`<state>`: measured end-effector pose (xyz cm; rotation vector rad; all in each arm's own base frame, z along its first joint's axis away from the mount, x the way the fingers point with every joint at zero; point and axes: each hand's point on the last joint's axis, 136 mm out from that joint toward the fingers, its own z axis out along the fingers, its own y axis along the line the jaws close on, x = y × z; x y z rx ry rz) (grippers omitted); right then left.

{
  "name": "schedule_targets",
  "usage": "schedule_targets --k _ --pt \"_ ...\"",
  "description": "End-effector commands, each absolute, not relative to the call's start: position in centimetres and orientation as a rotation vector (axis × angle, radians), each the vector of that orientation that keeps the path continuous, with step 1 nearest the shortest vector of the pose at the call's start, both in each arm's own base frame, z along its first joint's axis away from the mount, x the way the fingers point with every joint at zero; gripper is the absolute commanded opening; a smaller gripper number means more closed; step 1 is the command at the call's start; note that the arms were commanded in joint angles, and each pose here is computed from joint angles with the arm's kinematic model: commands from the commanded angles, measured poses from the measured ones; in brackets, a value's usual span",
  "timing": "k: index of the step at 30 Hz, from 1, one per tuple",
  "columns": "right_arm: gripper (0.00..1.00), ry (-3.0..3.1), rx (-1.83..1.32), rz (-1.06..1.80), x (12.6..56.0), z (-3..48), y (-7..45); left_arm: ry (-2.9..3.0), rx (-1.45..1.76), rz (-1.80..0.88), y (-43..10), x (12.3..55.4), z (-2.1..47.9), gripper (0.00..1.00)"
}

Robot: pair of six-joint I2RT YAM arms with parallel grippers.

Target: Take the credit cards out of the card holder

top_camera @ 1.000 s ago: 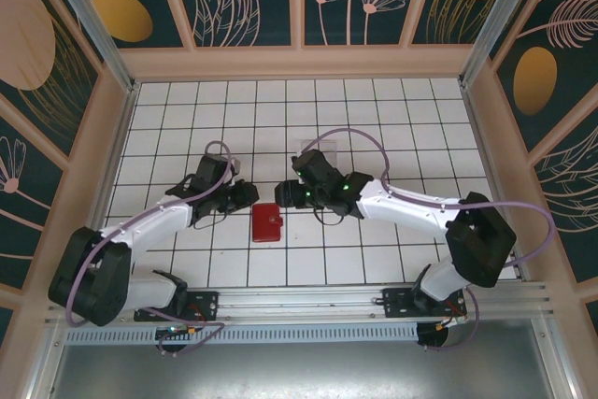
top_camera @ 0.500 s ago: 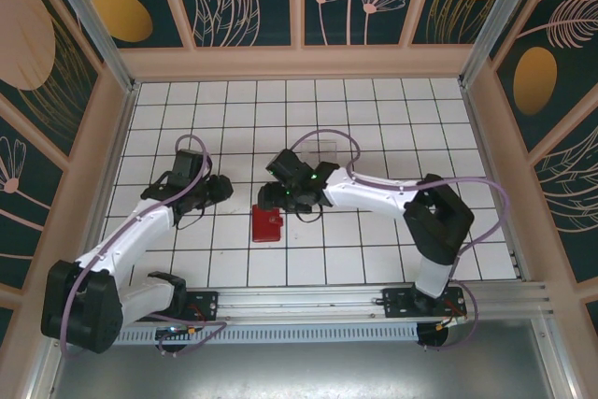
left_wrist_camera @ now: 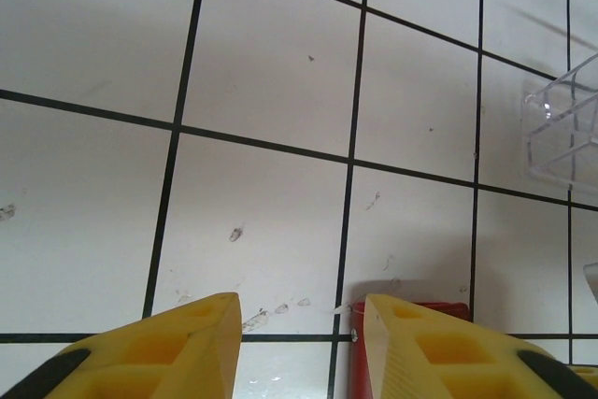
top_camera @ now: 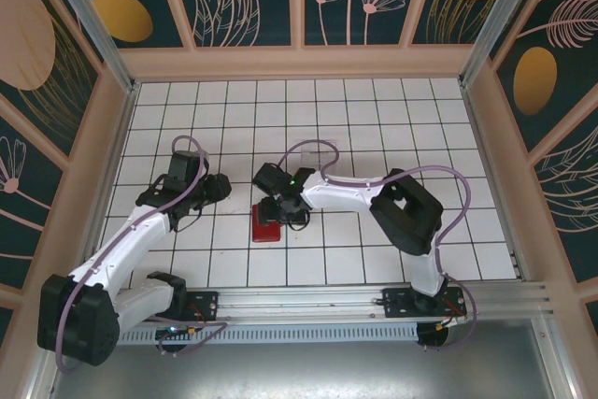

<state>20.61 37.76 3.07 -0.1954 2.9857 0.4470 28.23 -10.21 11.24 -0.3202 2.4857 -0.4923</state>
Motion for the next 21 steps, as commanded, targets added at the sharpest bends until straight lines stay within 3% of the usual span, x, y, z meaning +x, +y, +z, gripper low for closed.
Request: schedule_targets --k 1,11,21 --pt "0.69 2.989 -0.153 0.377 20.6 3.2 37.4 2.460 -0.293 -0.502 -10.2 28.5 11.7 0.40" --pt "0.52 2.934 -0.116 0.397 21.1 5.2 36.6 2.489 -0.290 -0.512 -10.5 28.4 11.0 0.41" --pt "0.29 2.911 -0.096 0.390 21.4 5.2 35.3 2.509 -0.281 -0.539 -10.9 28.2 10.7 0.42"
